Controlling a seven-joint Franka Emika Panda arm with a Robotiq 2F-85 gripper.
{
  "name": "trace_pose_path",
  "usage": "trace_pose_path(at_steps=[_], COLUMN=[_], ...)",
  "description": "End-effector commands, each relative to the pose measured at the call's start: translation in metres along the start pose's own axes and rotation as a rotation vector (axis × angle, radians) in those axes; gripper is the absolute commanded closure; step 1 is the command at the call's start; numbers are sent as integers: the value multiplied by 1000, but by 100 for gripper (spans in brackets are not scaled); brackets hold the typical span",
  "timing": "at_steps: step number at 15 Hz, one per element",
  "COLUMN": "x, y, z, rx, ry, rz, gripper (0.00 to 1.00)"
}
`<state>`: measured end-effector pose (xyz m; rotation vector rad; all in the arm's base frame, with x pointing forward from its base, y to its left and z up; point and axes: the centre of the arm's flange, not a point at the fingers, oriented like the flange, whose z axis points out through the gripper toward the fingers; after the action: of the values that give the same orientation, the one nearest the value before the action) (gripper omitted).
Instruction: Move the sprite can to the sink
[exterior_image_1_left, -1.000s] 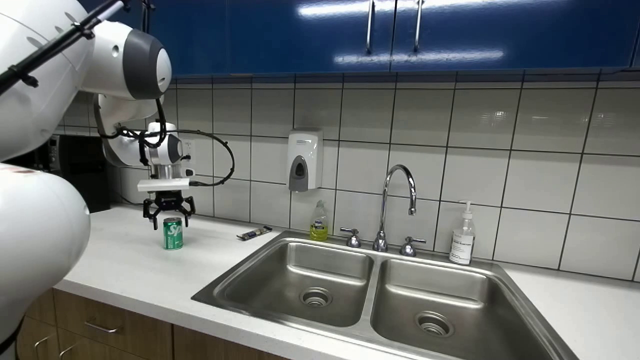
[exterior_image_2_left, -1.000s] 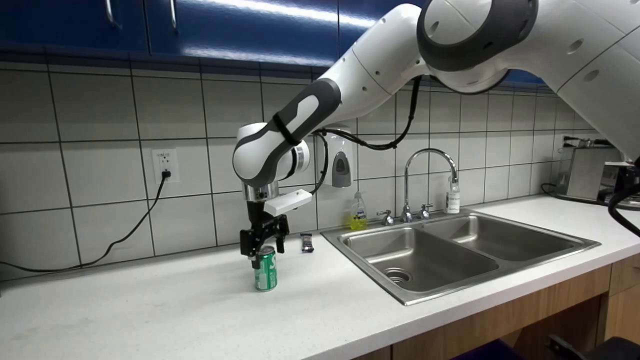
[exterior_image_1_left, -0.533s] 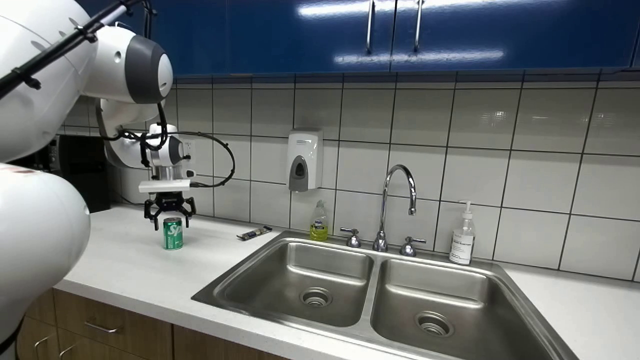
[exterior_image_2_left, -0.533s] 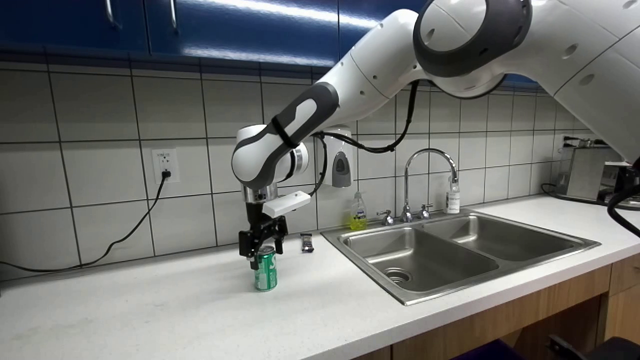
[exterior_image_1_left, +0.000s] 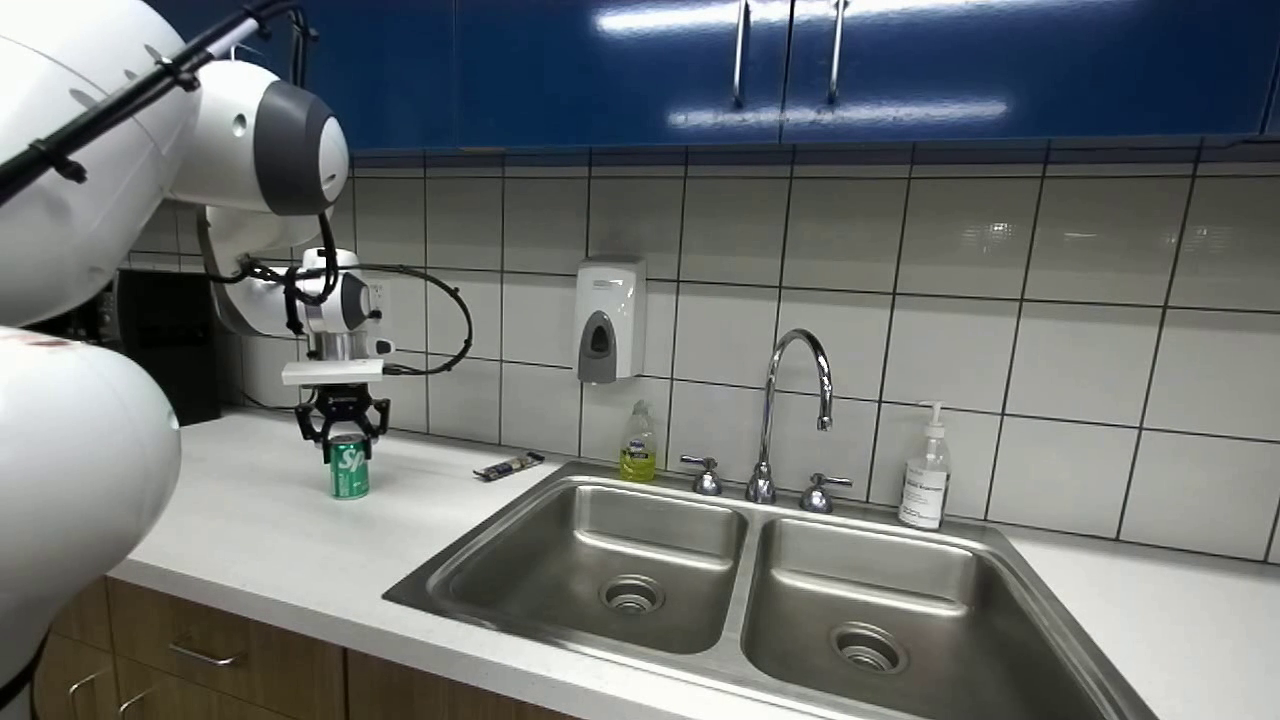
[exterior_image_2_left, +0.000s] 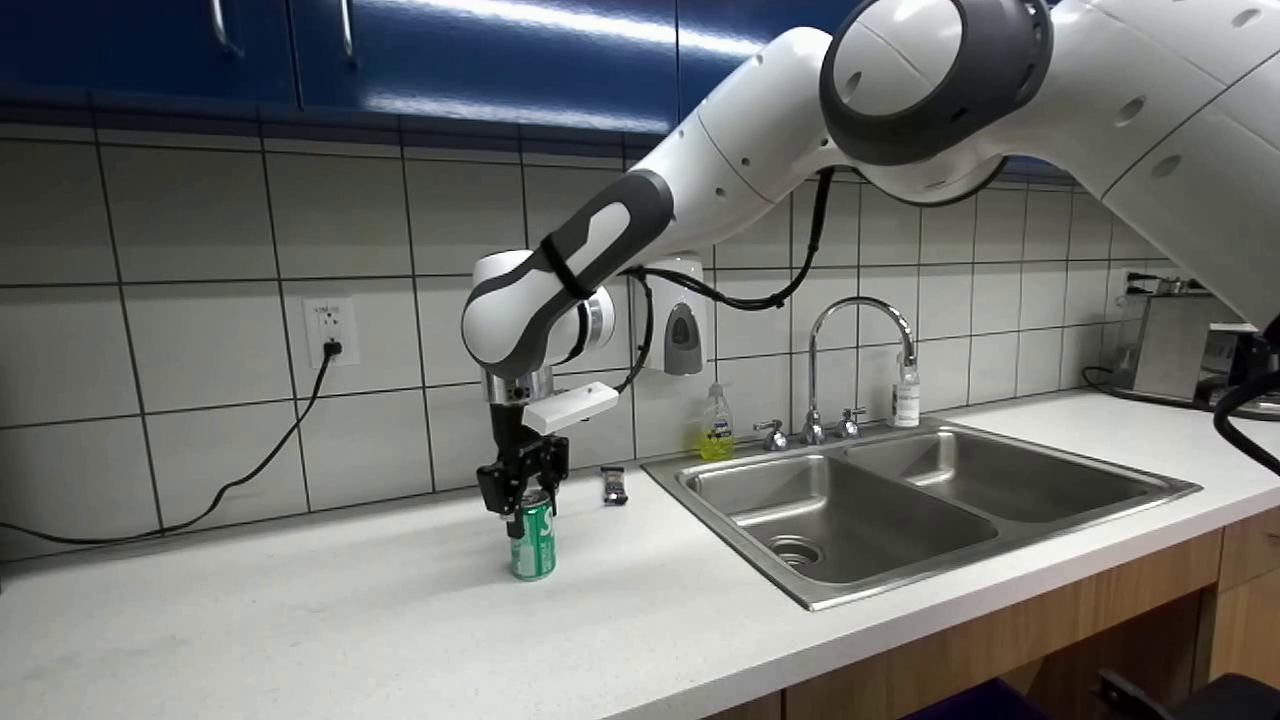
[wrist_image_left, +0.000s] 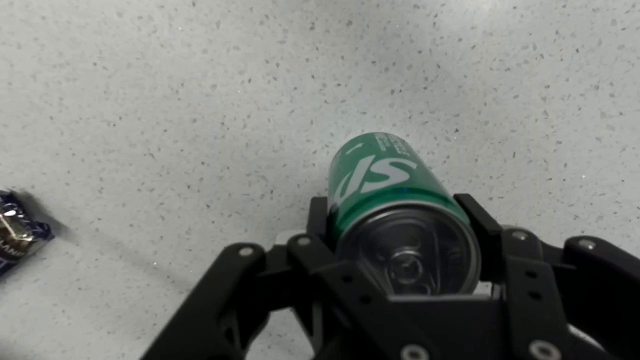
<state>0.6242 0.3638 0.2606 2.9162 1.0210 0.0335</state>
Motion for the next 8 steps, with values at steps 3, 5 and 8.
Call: trace_pose_path(at_steps=[3, 5, 8], x=[3, -1, -7], y=[7, 8, 12], z=[-11, -20, -41], rx=[-13, -17, -23], ry=[-13, -16, -16], rz=[53, 61, 83], gripper=[62, 62, 62])
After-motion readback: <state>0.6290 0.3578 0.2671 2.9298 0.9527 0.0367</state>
